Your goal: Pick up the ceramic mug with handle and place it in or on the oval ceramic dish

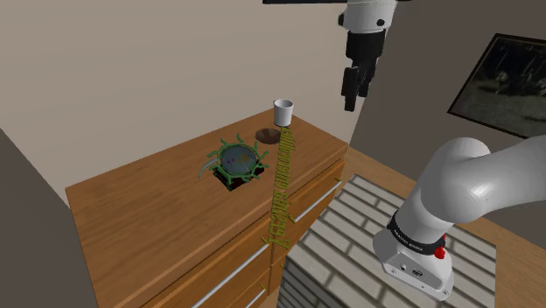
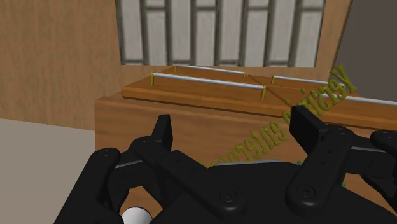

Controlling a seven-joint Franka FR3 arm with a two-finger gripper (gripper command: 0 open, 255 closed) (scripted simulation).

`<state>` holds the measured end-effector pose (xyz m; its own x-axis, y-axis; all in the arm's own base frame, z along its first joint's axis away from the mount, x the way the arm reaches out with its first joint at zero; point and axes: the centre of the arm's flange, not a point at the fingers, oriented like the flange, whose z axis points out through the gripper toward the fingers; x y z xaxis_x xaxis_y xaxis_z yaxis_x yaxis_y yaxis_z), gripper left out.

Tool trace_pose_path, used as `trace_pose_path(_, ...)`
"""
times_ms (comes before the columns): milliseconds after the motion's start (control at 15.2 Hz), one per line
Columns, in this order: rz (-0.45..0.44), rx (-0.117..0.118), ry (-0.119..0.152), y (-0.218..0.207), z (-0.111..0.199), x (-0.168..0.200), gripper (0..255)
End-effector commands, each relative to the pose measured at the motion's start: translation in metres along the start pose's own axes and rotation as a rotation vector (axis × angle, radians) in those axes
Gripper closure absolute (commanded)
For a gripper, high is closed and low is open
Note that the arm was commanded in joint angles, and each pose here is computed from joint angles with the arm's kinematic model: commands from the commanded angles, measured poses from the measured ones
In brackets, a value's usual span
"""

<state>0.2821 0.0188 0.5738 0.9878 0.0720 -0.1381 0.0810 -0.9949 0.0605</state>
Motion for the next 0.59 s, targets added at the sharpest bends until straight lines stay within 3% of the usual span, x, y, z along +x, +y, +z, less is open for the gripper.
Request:
trace_pose_path(0, 0.0, 0.0, 0.0, 0.0, 0.0, 0.0, 0)
trace_pose_path(528, -0.053, -0.008, 0.011, 0.048, 0.038, 0.084, 0)
